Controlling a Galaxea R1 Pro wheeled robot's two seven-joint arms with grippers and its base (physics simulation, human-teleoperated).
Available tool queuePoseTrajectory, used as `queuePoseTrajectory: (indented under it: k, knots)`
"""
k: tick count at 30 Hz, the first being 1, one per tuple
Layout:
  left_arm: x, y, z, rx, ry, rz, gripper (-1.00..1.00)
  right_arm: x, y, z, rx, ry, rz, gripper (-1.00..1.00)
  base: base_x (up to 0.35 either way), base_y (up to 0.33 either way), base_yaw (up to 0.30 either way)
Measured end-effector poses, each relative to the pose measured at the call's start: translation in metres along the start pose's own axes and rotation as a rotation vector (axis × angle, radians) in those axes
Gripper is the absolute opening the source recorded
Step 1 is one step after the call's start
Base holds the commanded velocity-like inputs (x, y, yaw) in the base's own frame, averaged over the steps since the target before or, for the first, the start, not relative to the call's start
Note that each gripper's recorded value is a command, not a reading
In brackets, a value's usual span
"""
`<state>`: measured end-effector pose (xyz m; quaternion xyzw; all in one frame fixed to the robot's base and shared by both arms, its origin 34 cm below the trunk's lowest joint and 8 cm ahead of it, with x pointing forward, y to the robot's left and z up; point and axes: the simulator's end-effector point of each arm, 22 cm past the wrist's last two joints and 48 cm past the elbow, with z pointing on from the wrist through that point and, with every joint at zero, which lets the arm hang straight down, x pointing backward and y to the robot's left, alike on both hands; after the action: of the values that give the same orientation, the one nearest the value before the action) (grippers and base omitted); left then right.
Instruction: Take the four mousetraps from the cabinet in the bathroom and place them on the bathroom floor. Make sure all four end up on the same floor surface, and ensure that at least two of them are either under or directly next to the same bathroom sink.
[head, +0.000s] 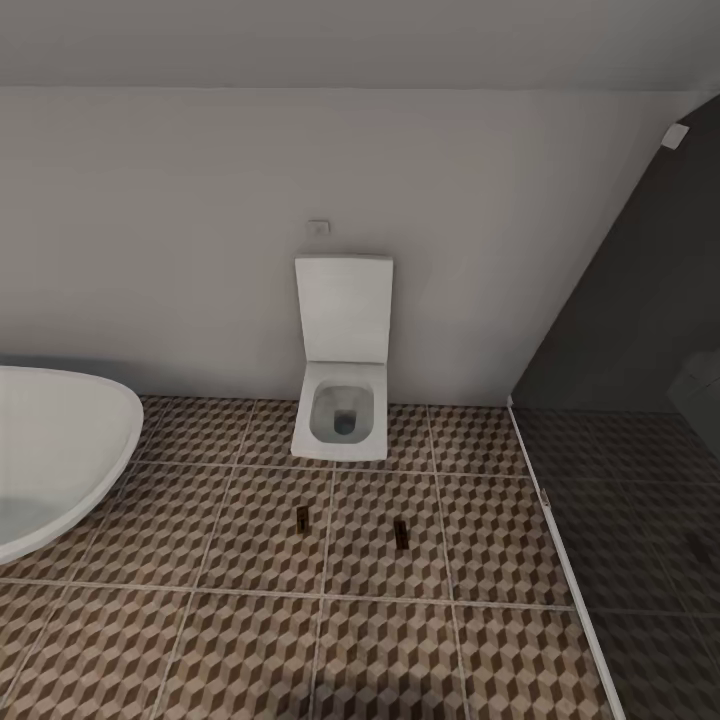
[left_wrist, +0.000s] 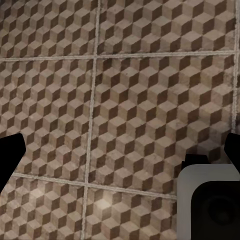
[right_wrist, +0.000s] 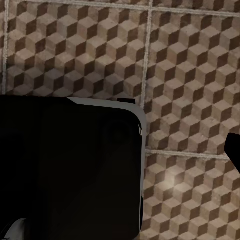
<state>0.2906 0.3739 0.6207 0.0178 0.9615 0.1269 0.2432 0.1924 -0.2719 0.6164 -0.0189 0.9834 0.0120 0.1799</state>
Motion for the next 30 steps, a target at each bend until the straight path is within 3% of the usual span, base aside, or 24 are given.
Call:
queuePoseTrajectory:
  k: [30]
  knots:
    - [0.0000,0.0001,0.0000,0.000,0.000,0.000,1.00,0.0001,0.0000,0.0000,0.000,0.000,0.000,1.00,0.000,0.000,0.000]
